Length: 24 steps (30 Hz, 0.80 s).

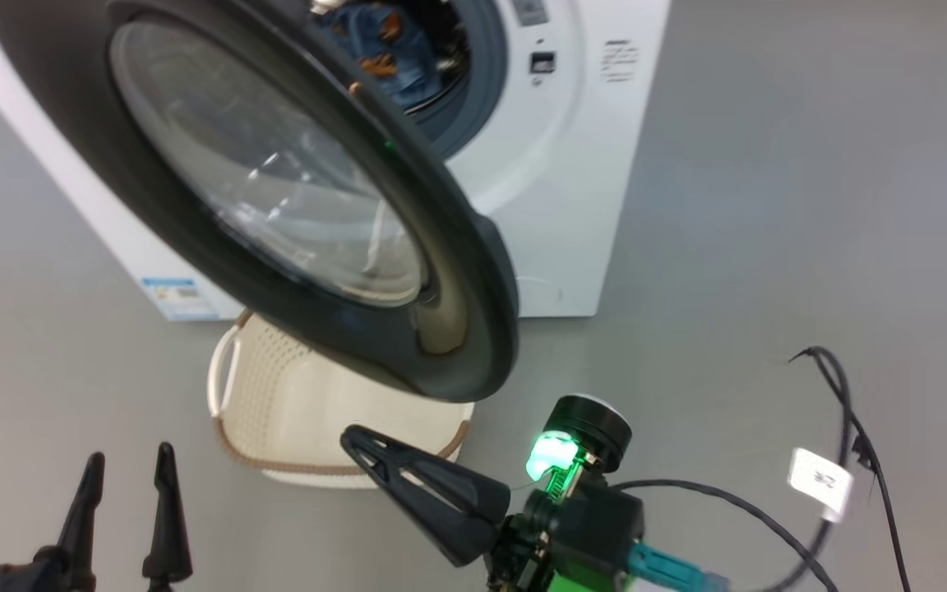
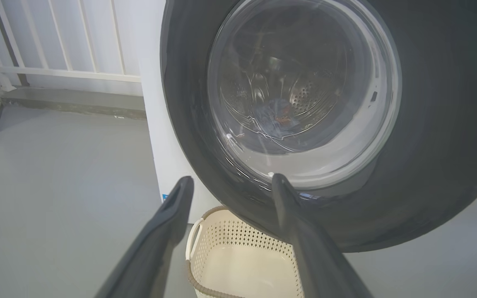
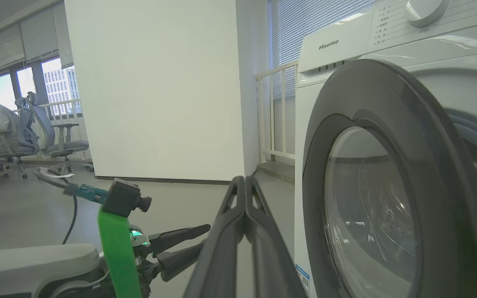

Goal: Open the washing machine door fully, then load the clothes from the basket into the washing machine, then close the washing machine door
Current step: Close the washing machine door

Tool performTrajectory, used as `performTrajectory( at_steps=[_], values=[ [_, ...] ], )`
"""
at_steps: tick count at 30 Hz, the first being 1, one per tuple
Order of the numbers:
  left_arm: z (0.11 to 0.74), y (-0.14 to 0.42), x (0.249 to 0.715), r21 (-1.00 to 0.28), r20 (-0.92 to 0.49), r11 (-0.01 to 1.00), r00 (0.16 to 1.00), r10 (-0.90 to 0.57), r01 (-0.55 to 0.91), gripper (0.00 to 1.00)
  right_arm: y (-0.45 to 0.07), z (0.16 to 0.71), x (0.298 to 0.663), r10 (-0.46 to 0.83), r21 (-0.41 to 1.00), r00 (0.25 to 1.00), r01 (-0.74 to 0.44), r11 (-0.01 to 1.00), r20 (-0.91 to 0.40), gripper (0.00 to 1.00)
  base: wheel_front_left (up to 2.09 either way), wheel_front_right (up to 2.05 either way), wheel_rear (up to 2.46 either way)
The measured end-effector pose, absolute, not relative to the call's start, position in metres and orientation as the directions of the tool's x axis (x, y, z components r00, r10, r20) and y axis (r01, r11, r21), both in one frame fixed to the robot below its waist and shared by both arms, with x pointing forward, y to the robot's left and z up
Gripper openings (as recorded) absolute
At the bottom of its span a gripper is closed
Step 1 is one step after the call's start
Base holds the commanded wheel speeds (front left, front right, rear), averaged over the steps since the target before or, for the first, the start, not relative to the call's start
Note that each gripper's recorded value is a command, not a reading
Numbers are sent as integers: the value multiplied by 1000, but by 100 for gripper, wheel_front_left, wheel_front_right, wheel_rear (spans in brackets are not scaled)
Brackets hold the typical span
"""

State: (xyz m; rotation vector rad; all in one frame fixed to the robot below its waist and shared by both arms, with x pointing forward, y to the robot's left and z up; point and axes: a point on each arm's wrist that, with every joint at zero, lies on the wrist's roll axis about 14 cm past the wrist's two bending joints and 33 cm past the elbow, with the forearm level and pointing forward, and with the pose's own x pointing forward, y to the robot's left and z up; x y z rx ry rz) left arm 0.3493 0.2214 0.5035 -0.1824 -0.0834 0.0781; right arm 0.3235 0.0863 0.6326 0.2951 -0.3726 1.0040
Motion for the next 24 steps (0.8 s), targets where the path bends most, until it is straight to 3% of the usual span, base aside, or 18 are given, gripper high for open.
performTrajectory(
  at_steps=[17,24],
  values=[
    [482,231,378,-189,19,975,992,122,-116,100,65,517,408,723,204,669,-742,638,172,0,0,0,0],
    [472,235,379,-189,-13,972,990,138,-138,100,52,499,440,683,188,718,-696,693,136,0,0,0,0]
  ],
)
